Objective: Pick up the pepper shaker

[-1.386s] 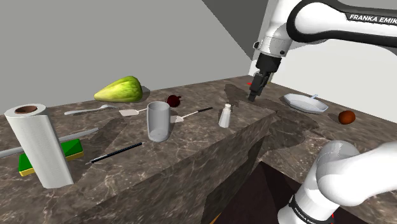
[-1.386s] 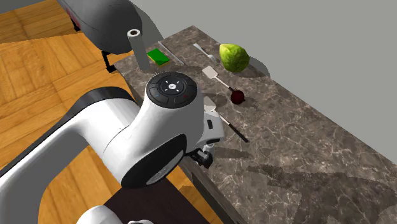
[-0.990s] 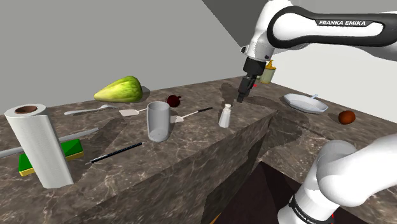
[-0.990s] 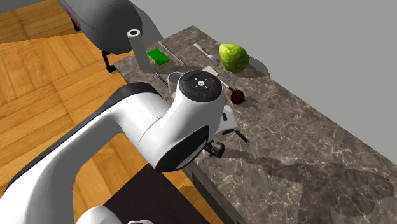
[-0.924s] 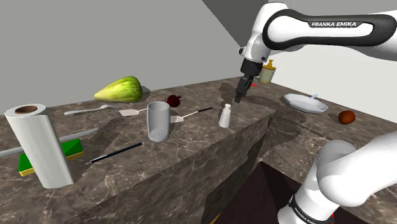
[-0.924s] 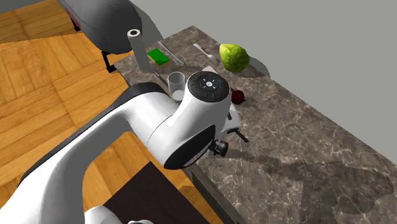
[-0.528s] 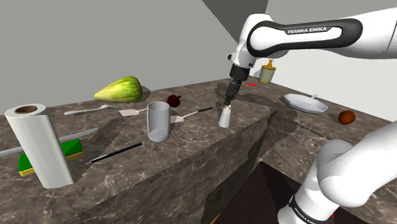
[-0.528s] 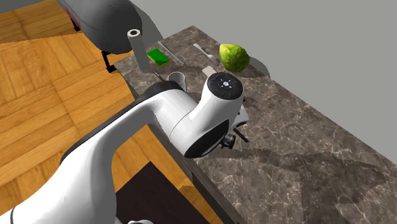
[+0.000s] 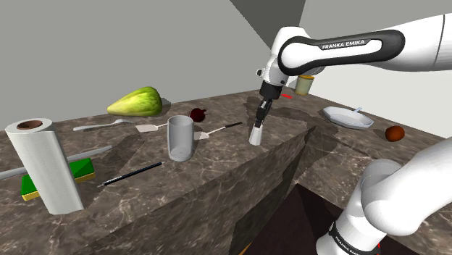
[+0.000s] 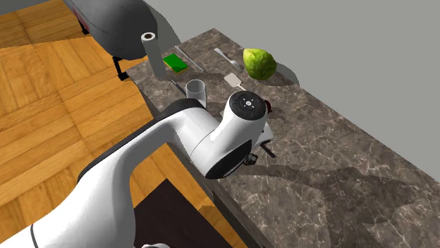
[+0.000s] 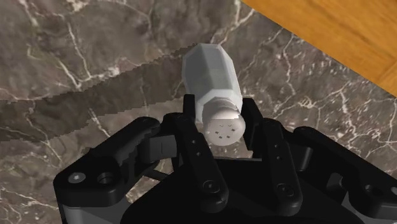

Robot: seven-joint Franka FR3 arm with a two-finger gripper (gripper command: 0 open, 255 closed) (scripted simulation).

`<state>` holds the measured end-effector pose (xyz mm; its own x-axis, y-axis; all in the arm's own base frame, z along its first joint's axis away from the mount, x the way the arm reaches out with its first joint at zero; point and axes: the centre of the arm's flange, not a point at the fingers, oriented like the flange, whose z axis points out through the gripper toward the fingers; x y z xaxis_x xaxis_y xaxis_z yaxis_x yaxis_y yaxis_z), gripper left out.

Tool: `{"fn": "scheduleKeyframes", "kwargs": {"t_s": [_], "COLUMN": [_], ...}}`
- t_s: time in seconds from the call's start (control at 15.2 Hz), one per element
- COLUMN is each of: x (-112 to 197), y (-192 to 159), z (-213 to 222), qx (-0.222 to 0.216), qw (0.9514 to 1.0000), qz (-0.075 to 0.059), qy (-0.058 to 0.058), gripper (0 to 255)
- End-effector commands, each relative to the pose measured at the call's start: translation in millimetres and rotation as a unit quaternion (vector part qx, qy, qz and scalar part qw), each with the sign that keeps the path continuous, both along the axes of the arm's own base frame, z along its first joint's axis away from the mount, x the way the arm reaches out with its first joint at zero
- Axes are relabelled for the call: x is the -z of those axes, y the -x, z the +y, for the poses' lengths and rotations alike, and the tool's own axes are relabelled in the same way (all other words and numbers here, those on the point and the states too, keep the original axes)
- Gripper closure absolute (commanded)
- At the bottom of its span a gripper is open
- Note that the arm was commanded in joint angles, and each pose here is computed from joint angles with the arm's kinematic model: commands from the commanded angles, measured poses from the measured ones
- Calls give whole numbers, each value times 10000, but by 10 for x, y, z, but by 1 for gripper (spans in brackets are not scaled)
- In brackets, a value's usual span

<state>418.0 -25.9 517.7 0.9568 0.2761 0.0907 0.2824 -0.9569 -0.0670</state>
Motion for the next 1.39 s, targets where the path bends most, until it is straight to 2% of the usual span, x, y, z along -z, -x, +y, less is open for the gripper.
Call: {"fn": "scheduleKeyframes", "kwargs": {"t_s": [0.0,0.46,1.32], "x": [6,9,-678], "y": [1,3,3], "z": [-1,4,4], "qx": [0,0,0], "qw": [10000,10000,10000], "qz": [1,1,1], "qy": [0,0,0], "gripper": [255,255,255]}}
